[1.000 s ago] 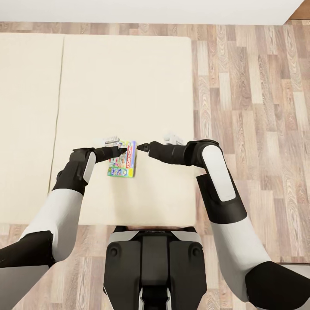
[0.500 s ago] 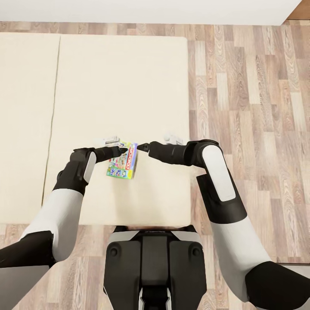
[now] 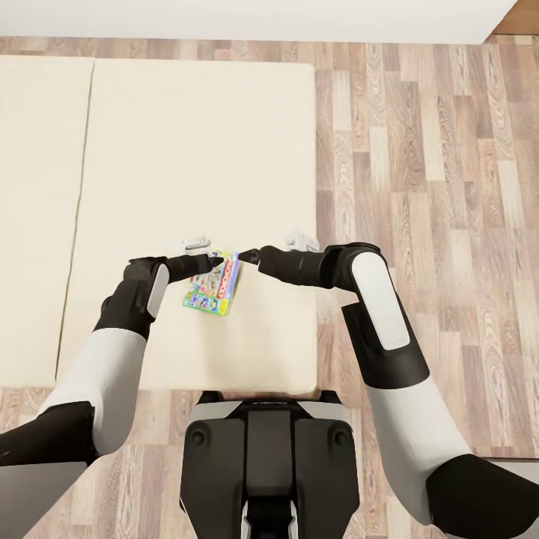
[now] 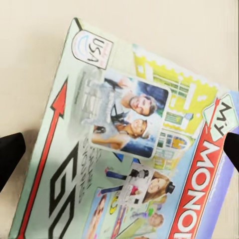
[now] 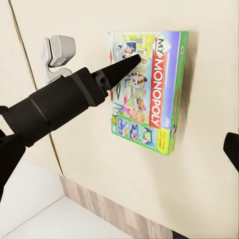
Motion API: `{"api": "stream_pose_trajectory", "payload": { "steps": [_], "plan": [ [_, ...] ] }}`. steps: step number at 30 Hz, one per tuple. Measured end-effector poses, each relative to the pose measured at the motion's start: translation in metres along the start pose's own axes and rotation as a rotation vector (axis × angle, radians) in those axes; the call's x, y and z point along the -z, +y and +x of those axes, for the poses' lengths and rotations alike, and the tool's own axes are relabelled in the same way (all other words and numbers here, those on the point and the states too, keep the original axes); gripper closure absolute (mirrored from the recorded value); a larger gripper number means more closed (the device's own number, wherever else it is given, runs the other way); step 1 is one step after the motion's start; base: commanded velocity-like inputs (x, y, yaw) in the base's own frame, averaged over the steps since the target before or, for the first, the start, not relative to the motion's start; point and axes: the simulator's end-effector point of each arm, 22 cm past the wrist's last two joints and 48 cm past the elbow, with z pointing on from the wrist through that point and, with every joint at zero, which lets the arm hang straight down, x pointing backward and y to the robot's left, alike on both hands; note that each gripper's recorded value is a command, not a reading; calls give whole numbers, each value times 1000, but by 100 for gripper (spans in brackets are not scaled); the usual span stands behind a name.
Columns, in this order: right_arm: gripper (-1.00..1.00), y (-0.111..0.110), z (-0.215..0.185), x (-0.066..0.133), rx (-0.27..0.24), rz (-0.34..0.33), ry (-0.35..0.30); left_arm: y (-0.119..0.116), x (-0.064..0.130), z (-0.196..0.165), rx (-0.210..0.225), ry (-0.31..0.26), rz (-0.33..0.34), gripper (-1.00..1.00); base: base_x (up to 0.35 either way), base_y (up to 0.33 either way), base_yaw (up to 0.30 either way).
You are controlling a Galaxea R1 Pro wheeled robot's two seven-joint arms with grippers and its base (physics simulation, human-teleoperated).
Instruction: Put all the toys in the child's room - the three board games (two on the bed and one on the table), the two jigsaw puzzles on the table, and the tennis ball on the table - inside the toy box on the table in the child's room.
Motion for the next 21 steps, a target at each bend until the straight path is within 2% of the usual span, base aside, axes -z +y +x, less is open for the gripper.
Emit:
{"api": "stream_pose_trajectory", "payload": {
  "steps": [21],
  "plan": [
    [-100,-1,-1,0,-4,1,-3,0,0,0,0,1,0,-100,-2,-4,0]
  ]
}}
